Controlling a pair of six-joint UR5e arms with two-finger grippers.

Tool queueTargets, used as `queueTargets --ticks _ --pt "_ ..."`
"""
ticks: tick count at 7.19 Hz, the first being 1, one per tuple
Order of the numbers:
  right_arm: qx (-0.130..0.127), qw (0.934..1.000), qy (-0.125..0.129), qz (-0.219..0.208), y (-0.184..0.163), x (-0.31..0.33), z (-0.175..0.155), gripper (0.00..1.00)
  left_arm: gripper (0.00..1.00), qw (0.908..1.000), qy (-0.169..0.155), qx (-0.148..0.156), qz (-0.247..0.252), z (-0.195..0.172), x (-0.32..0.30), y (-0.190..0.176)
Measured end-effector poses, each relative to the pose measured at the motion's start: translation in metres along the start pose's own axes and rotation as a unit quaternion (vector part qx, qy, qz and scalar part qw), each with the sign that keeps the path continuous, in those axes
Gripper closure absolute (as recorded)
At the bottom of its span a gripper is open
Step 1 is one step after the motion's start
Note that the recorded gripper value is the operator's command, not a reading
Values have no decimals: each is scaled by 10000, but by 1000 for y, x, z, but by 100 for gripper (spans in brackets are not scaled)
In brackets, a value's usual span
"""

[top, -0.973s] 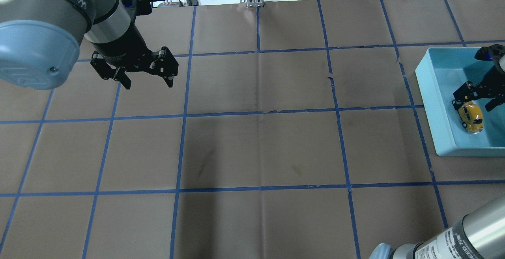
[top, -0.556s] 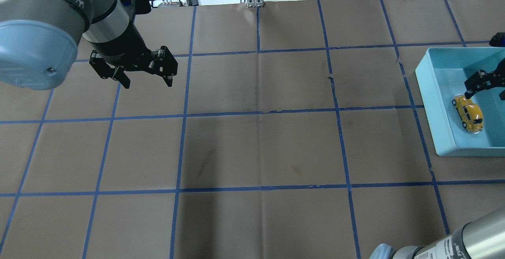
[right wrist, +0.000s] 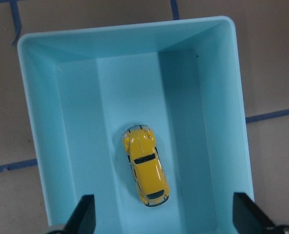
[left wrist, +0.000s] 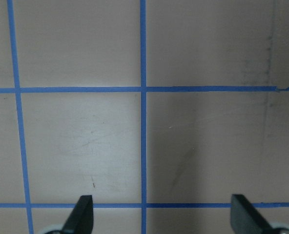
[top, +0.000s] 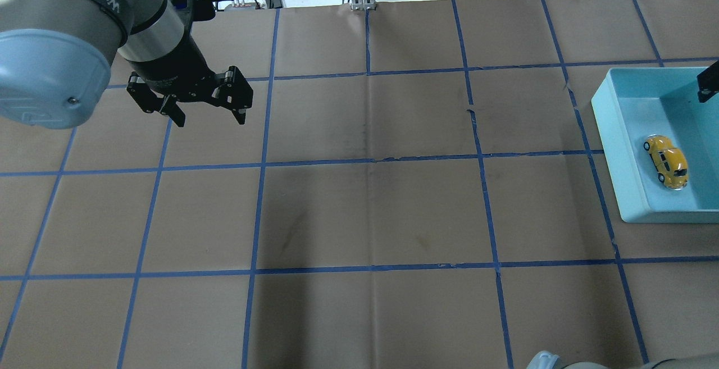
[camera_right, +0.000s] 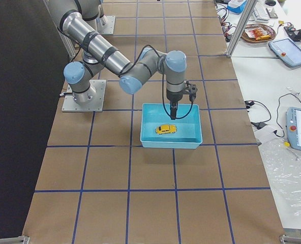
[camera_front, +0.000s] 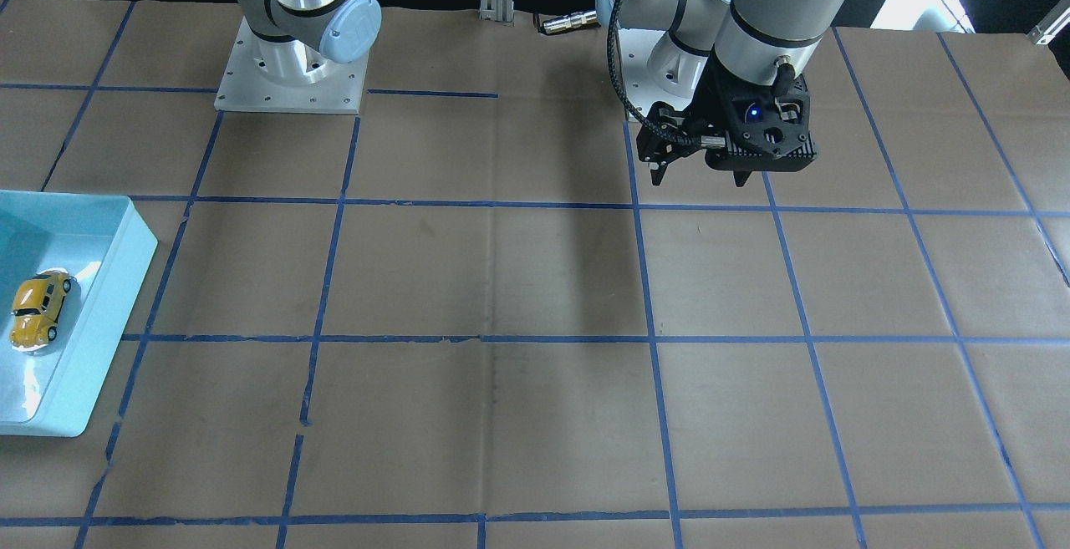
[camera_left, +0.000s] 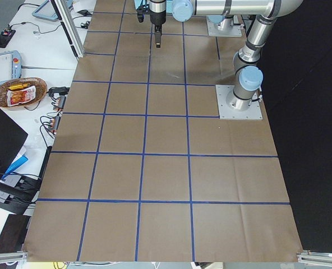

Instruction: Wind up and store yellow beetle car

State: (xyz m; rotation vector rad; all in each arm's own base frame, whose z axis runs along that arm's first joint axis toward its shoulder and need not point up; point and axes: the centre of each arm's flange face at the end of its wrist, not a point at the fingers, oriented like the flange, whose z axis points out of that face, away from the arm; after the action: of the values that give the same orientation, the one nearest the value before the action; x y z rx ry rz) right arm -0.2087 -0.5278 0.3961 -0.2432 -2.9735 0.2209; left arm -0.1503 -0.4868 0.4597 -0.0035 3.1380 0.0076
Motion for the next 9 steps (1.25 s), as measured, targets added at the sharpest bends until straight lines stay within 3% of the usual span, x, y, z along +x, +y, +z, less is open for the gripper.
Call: queueTargets --ticks 2,5,9 --pt "498 9987 37 -32 -5 -64 -64 1 0 10000 -19 63 -15 -7 -1 1" --pt "427 9987 -295 6 4 -187 -123 1 0 9999 -70 89 -110 -14 -7 1" --pt "340 9929 -530 -1007 41 -328 -142 1 0 9997 -87 51 -231 -20 -21 6"
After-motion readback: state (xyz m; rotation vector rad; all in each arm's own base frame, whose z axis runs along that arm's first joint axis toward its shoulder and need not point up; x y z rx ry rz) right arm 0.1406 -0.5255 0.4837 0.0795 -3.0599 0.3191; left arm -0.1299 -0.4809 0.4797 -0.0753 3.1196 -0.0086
